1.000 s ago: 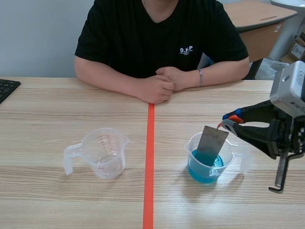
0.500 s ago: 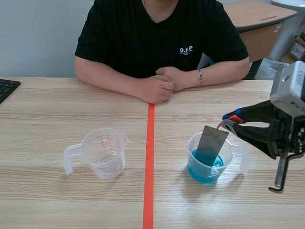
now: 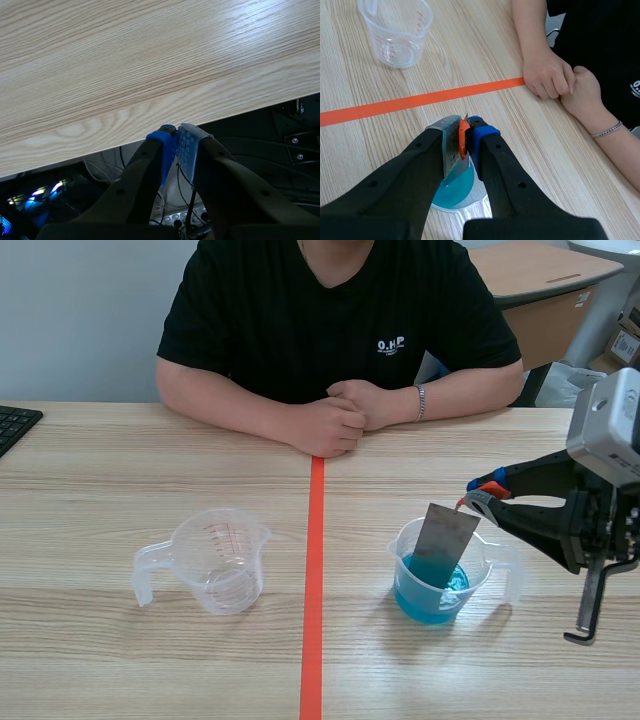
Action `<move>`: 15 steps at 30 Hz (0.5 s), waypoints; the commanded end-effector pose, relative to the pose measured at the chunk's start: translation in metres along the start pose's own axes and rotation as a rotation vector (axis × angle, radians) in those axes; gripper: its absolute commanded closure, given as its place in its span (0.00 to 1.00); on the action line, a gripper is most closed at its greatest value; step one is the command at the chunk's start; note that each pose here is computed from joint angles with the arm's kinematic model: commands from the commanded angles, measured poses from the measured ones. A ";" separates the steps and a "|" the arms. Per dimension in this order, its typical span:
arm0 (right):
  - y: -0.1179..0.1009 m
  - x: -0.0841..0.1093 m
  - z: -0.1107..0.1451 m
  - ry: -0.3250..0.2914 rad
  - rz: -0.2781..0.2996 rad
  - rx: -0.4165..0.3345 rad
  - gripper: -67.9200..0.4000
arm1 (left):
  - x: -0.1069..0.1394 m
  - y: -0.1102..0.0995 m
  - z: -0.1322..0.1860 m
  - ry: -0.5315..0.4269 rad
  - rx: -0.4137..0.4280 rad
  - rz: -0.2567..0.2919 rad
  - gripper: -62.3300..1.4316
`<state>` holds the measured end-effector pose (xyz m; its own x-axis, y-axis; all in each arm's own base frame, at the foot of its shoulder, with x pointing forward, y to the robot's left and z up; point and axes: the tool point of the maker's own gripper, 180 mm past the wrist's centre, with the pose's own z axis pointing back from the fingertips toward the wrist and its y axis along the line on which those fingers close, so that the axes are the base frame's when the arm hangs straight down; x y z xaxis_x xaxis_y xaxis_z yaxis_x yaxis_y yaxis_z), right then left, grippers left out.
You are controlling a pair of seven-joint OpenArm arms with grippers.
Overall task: Do the redox reaction experiment.
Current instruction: 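Hold the plate still in the solution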
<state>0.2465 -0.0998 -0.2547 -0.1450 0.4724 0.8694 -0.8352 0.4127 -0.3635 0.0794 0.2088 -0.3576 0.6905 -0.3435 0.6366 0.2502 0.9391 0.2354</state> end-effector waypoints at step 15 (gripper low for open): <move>-0.005 0.021 0.007 -0.013 0.065 -0.013 0.97 | 0.001 0.000 0.001 -0.007 0.002 0.002 0.90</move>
<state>0.2441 -0.0995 -0.2439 -0.1739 0.5000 0.8484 -0.8226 0.3999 -0.4043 0.0794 0.2087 -0.3576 0.6906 -0.3432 0.6366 0.2499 0.9393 0.2353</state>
